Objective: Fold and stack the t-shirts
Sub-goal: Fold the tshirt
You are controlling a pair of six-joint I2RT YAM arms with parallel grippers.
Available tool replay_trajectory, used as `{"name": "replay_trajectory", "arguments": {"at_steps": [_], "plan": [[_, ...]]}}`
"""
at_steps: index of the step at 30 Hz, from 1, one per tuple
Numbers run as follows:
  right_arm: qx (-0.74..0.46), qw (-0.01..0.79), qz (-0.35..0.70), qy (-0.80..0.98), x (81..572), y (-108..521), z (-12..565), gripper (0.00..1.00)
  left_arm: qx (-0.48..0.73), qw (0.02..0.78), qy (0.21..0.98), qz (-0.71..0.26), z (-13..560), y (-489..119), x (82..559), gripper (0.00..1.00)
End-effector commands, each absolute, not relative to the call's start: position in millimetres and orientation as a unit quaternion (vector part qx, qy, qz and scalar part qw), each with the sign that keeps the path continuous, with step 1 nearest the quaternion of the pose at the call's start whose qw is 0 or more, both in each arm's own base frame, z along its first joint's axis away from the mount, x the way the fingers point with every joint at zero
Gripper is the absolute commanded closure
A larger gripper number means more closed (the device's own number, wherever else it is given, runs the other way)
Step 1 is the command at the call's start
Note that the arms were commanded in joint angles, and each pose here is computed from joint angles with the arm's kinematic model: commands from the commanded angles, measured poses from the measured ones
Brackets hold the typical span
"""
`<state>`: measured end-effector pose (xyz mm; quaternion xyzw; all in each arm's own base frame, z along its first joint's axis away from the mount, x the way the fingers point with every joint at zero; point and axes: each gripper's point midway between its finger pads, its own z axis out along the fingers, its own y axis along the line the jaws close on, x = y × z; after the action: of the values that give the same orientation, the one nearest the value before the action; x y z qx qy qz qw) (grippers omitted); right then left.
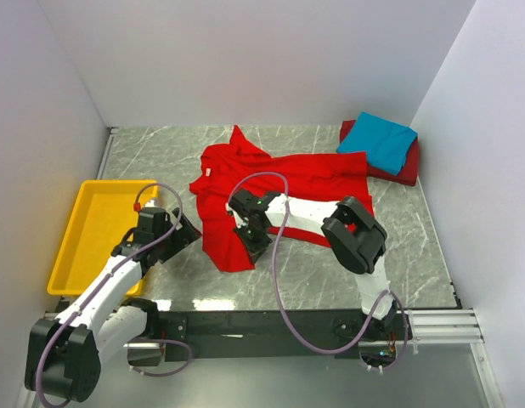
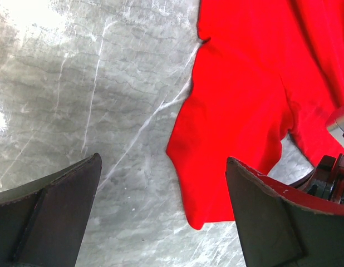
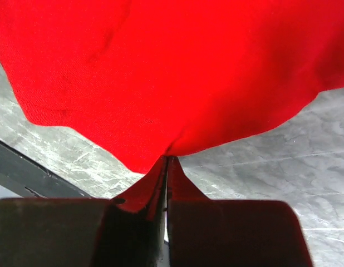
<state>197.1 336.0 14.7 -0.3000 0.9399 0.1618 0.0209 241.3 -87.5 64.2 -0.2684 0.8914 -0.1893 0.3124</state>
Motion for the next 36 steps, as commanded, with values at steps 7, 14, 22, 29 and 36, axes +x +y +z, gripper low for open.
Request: {"name": "replay_trajectory", "arguments": {"at_steps": [7,14,22,29,36], "plan": [[-0.254,0.037,0.167,0.952,224.7,335.5,39.7,1.0,-0.202,0.349,0.89,-0.214,74.6,-97.1,251.7,0.01],[-0.173,0.065,0.237,0.954,278.2,325.8,83.0,1.0,-0.146,0.34,0.889,-0.269,76.0,-124.8,257.0,0.06],[-0.12,0.083,0.271,0.952,319.6,314.9,91.1,1.0,-0.084,0.311,0.897,-0.301,72.5,-171.4,275.4,0.08],[-0.106,0.093,0.263,0.955,335.1,303.1,91.7,1.0,-0.073,0.272,0.892,-0.353,60.6,-202.9,282.1,0.1],[-0.099,0.098,0.266,0.954,338.8,297.6,93.7,1.0,-0.068,0.234,0.904,-0.35,49.6,-223.3,284.2,0.25]]}}
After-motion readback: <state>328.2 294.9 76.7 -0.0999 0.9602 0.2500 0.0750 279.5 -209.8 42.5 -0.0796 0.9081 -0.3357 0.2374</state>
